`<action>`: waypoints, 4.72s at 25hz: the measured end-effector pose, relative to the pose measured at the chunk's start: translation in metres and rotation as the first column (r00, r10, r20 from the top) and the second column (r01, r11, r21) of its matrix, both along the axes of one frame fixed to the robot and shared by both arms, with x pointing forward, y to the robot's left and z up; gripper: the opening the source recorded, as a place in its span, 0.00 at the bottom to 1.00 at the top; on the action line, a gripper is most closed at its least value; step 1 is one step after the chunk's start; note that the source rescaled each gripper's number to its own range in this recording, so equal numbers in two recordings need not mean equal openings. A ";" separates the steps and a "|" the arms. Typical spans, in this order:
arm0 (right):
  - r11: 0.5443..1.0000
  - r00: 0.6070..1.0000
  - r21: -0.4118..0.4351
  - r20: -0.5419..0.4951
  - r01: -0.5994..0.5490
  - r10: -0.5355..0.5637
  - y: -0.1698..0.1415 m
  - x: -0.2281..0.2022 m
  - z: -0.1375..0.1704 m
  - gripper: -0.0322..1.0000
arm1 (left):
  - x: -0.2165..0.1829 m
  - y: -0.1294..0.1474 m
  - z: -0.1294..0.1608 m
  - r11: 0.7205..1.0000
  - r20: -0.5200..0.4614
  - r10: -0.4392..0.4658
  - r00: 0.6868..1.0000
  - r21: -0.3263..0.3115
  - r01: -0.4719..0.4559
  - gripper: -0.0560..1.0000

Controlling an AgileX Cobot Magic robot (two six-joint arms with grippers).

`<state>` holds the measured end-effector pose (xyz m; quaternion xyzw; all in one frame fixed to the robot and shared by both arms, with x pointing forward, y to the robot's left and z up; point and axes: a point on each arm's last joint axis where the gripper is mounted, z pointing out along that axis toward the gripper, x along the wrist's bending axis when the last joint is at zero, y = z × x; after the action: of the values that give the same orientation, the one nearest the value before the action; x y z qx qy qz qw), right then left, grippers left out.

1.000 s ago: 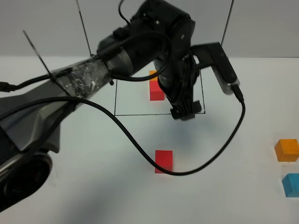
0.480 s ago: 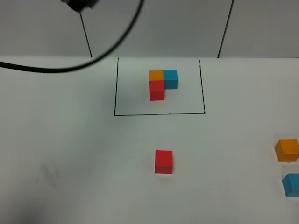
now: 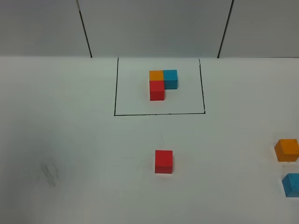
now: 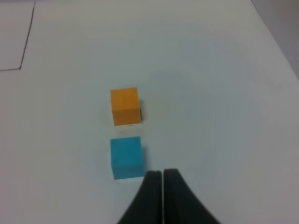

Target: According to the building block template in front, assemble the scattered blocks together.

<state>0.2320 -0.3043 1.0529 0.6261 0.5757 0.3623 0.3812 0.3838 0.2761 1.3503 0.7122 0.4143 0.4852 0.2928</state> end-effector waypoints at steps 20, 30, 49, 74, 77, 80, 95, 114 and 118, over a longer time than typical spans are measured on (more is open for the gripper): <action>1.000 1.000 -0.001 -0.001 0.000 0.000 0.000 0.000 0.000 0.03 | -0.160 0.039 -0.118 0.993 -0.026 -0.063 0.998 -0.097 0.060 0.93; 1.000 1.000 0.000 -0.001 0.000 0.000 0.000 0.000 0.000 0.03 | -0.191 0.025 -0.184 0.949 -0.060 0.134 0.989 -0.279 -0.145 0.92; 1.000 1.000 0.000 -0.001 0.000 0.000 0.000 0.000 0.000 0.03 | -0.162 0.026 -0.296 0.871 -0.269 0.205 0.941 -0.388 -0.300 0.91; 1.000 1.000 0.000 -0.001 0.000 0.000 0.000 0.000 0.000 0.03 | -0.157 0.027 -0.307 0.855 -0.268 0.231 0.935 -0.403 -0.327 0.74; 1.000 1.000 0.000 -0.001 0.000 0.000 0.000 0.000 0.000 0.03 | -0.157 0.027 -0.307 0.855 -0.268 0.232 0.935 -0.403 -0.327 0.71; 1.000 1.000 0.000 -0.001 0.000 0.000 0.000 0.000 0.000 0.03 | -0.157 0.027 -0.307 0.854 -0.268 0.232 0.935 -0.404 -0.327 0.68; 1.000 1.000 0.000 -0.001 0.000 0.000 0.000 0.000 0.000 0.03 | -0.157 0.027 -0.307 0.853 -0.269 0.232 0.935 -0.405 -0.329 0.60; 1.000 1.000 -0.014 -0.002 -0.012 0.012 0.000 0.000 0.000 0.18 | -0.157 0.027 -0.307 0.853 -0.269 0.233 0.934 -0.406 -0.329 0.60; 0.999 1.000 -0.042 -0.014 -0.024 0.024 0.000 0.001 0.000 0.47 | -0.157 0.027 -0.307 0.853 -0.269 0.233 0.934 -0.406 -0.329 0.60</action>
<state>0.2334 -0.3041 1.0529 0.6133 0.5932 0.3504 0.3863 0.2266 0.3034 1.0433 0.6049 0.6427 0.3371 0.3277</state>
